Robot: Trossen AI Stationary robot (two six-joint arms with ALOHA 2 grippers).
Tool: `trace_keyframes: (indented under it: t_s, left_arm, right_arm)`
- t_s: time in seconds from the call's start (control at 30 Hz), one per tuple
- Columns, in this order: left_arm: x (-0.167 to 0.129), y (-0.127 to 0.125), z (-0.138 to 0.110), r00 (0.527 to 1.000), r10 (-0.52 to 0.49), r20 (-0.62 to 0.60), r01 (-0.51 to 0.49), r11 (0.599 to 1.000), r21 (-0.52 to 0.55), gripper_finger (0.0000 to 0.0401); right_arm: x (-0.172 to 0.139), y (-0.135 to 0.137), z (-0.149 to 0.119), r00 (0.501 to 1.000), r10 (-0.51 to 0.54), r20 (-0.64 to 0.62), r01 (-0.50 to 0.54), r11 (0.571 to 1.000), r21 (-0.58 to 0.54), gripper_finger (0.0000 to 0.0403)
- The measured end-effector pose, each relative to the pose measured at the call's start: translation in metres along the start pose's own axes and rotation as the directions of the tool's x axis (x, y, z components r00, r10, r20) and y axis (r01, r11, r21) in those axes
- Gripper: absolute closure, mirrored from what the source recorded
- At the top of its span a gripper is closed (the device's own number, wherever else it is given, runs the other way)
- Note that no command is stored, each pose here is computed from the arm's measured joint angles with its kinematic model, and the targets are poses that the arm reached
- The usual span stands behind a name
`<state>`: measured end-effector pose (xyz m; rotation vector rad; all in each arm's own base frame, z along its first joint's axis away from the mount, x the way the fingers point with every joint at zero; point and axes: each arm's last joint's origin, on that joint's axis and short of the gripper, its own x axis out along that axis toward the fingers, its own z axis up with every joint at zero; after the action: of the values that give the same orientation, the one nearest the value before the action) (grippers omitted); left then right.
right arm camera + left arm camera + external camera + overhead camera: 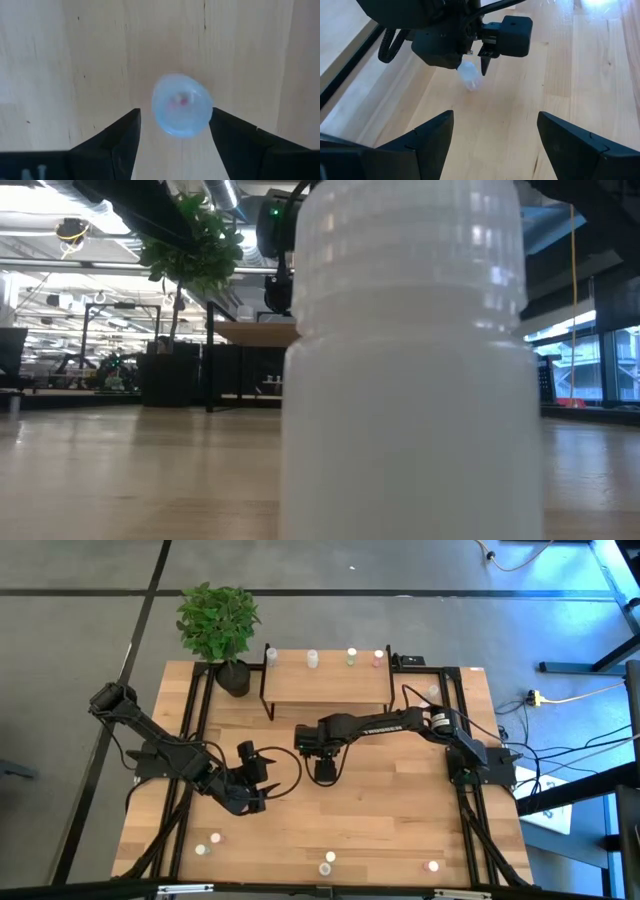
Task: Pick and place medicine bottles onto shelf by color
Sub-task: Put the middle right transparent pill bottle on the shelf aligned with the other transparent pill bottle
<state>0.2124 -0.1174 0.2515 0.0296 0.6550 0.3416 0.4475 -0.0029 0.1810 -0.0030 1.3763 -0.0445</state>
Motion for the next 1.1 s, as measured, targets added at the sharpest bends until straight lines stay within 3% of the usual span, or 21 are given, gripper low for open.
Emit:
trace_keyframes:
  t_s: [0.53,0.67,0.87,1.1]
  left_arm:
    - [0.000,0.000,-0.001,1.000,0.000,-0.003,0.000,1.000,-0.010,0.0118]
    - [-0.001,0.000,-0.001,1.000,0.001,-0.006,-0.001,1.000,-0.018,0.0118]
    - [0.002,0.003,0.001,1.000,0.013,-0.007,-0.013,0.998,-0.058,0.0118]
    - [0.008,0.009,0.004,0.999,0.038,-0.014,-0.040,0.994,-0.097,0.0118]
  right_arm:
    - [-0.060,0.009,0.004,0.999,-0.013,0.043,0.014,1.000,-0.026,0.0167]
    - [-0.085,0.015,-0.006,0.993,-0.107,0.049,0.107,0.994,-0.002,0.0166]
    - [-0.123,0.029,-0.029,0.954,-0.298,0.028,0.296,0.953,0.068,0.0166]
    - [-0.144,0.060,-0.051,0.949,-0.306,0.077,0.304,0.952,0.030,0.0166]
